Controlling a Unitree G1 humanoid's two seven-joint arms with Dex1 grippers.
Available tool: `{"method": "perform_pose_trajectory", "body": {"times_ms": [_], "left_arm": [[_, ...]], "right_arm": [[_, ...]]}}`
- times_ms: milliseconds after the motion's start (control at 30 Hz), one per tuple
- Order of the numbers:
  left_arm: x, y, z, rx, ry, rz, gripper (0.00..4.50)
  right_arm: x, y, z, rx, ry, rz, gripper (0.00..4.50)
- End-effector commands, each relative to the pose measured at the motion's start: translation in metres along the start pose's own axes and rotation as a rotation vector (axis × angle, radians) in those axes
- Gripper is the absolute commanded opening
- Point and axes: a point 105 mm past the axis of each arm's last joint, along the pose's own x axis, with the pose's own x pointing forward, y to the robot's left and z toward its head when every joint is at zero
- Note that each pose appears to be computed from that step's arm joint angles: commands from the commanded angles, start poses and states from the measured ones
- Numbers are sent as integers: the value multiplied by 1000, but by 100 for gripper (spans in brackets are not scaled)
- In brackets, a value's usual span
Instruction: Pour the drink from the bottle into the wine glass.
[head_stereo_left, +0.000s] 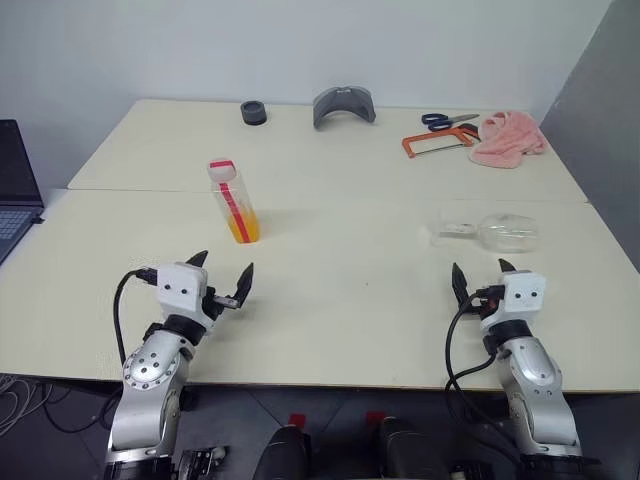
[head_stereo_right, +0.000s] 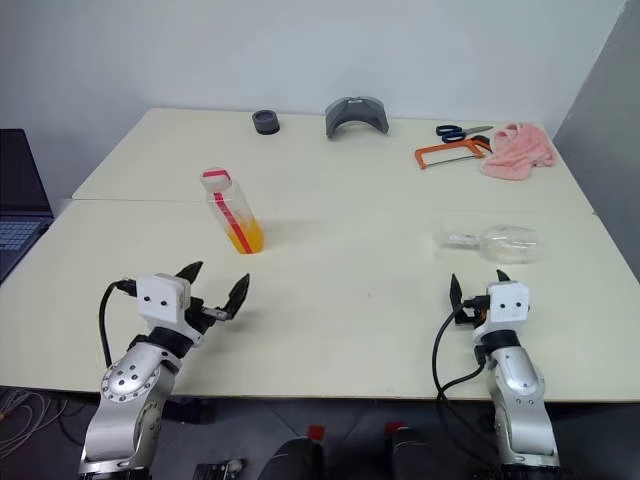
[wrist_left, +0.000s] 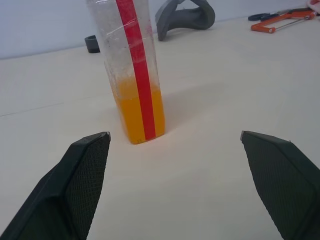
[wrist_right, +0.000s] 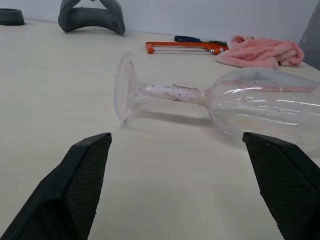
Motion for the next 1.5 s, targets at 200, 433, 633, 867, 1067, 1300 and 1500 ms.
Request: {"method": "perform_pose_trajectory", "body": {"times_ms": [200,433,633,867,1067,1300,1500], "left_arm": [[3,-10,17,24,-54,-56,449],[3,-10,15,10,-52,-54,449],[3,-6,15,-20,-55,-50,449],[4,-4,21,-40,-96,-38,449],[14,4,22,2,-82,66,449],[32,11,28,-4,-88,169,449],[45,11,30,1,-83,214,449]], "right_arm": [[-1,-6,10,-11,-51,-13,450],[-2,-5,9,-11,-48,-10,450],[-2,-3,9,-9,-49,-1,450],[1,5,18,-35,-84,67,450],[2,42,49,-8,-164,357,450],[2,82,90,27,-181,722,450],[0,93,96,-1,-151,844,450]]}}
